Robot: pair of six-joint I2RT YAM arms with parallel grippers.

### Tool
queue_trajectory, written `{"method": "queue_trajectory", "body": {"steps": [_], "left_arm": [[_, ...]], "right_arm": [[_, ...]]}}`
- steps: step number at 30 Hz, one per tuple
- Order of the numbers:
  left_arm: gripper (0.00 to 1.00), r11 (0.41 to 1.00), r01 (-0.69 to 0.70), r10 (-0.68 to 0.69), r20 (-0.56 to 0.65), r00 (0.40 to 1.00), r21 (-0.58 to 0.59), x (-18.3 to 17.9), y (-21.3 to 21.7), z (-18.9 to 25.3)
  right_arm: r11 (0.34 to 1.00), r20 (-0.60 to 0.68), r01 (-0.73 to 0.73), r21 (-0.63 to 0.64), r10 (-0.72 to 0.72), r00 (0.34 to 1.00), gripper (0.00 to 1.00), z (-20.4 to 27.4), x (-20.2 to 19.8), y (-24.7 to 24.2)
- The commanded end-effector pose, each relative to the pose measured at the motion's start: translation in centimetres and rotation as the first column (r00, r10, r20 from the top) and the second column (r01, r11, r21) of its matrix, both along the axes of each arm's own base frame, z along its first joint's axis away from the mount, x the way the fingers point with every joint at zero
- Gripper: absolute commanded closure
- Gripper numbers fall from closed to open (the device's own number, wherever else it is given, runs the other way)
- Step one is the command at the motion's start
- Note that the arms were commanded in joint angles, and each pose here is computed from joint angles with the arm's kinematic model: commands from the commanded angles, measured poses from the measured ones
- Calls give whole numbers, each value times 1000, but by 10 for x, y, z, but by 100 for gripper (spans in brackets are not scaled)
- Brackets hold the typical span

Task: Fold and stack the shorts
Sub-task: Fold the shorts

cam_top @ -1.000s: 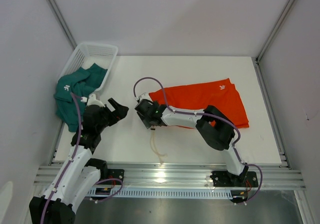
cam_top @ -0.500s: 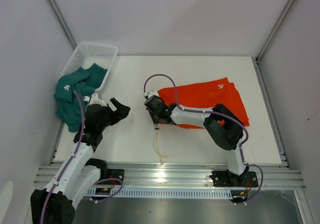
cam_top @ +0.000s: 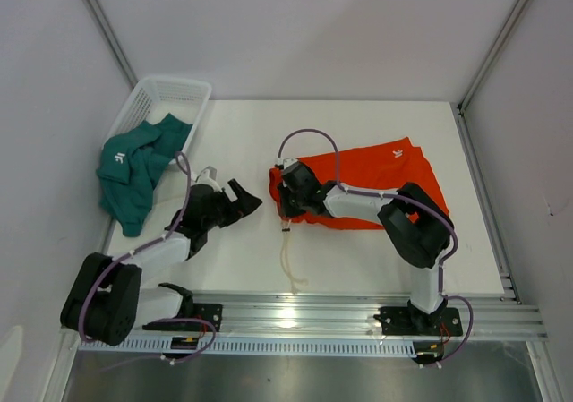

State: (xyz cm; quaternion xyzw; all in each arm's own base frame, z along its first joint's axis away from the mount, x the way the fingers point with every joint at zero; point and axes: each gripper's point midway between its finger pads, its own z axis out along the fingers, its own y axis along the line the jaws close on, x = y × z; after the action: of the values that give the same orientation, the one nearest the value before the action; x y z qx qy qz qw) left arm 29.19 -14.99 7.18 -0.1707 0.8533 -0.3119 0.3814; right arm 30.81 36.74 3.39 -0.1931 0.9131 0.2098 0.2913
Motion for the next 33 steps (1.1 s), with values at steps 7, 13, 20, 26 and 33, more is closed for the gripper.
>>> {"method": "queue_trajectory", "body": {"steps": [7,13,20,26,33], "left_arm": [[1,966,152,-100,240,966,-207,38,-62,47],[1,978,117,-75,235,969,-173,64,-68,36],[1,980,108,-68,232,970,-165,98,-80,24],[1,986,85,-55,202,978,-142,126,-87,6],[1,989,52,-28,171,985,-138,138,-85,-26]], "right_arm": [[999,-72,-26,-34,24,997,91,-3,-24,-13],[999,-70,-31,-27,29,997,91,-1,-26,-13],[999,-61,-39,-2,39,997,91,5,-30,-11],[999,-61,-48,13,49,997,91,6,-33,-8],[998,-52,-54,28,56,997,91,11,-31,-6]]}}
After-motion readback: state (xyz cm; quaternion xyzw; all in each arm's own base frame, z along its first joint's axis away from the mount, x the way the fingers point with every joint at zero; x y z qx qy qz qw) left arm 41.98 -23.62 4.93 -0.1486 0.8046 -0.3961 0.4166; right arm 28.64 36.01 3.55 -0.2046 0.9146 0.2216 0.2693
